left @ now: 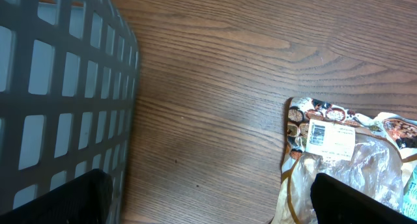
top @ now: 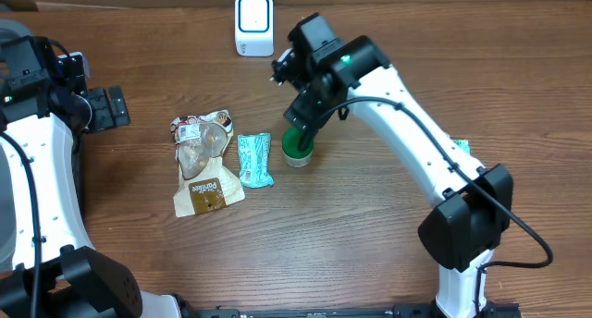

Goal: Scan the item barcode
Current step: 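Reach the right gripper down over the green-lidded jar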

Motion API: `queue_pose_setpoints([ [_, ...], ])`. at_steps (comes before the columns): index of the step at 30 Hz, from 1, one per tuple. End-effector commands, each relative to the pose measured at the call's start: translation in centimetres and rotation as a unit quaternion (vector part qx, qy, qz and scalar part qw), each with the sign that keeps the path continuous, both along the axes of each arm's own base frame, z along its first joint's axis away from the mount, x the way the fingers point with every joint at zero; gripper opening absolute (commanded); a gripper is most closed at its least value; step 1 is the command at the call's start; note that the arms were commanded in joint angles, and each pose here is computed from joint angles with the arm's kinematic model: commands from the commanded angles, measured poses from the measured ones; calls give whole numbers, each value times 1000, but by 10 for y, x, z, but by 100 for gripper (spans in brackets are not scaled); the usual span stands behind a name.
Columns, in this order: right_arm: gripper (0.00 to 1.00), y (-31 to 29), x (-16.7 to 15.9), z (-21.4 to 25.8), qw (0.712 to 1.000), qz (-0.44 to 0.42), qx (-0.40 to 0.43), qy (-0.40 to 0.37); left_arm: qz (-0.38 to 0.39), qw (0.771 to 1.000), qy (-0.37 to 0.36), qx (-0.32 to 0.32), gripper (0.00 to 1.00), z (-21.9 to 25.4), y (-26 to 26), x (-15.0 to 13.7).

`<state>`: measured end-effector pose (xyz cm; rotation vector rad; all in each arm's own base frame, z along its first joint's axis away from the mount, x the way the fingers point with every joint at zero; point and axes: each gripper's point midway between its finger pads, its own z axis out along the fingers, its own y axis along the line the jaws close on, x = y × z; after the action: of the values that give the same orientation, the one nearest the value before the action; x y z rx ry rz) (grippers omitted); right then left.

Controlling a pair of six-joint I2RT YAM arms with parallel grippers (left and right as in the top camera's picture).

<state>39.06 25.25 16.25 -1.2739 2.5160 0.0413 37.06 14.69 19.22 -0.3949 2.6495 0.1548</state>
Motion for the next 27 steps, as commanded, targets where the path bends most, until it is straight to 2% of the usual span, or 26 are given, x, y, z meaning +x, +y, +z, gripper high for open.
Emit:
queue_pose_setpoints([
  [1, 93, 16, -6, -20, 998, 65, -25, 10, 13, 1000, -3, 1, 100, 1, 5, -2],
  [5, 94, 17, -8, -35, 996, 75, -32, 28, 13, 1000, -3, 1, 100, 1, 5, -2],
  [9, 100, 29, -17, -48, 993, 103, -8, 61, 13, 1000, -3, 1, 99, 1, 5, -2],
  [27, 99, 28, -31, -97, 989, 107, -7, 97, 13, 1000, -3, 1, 100, 1, 5, -2],
])
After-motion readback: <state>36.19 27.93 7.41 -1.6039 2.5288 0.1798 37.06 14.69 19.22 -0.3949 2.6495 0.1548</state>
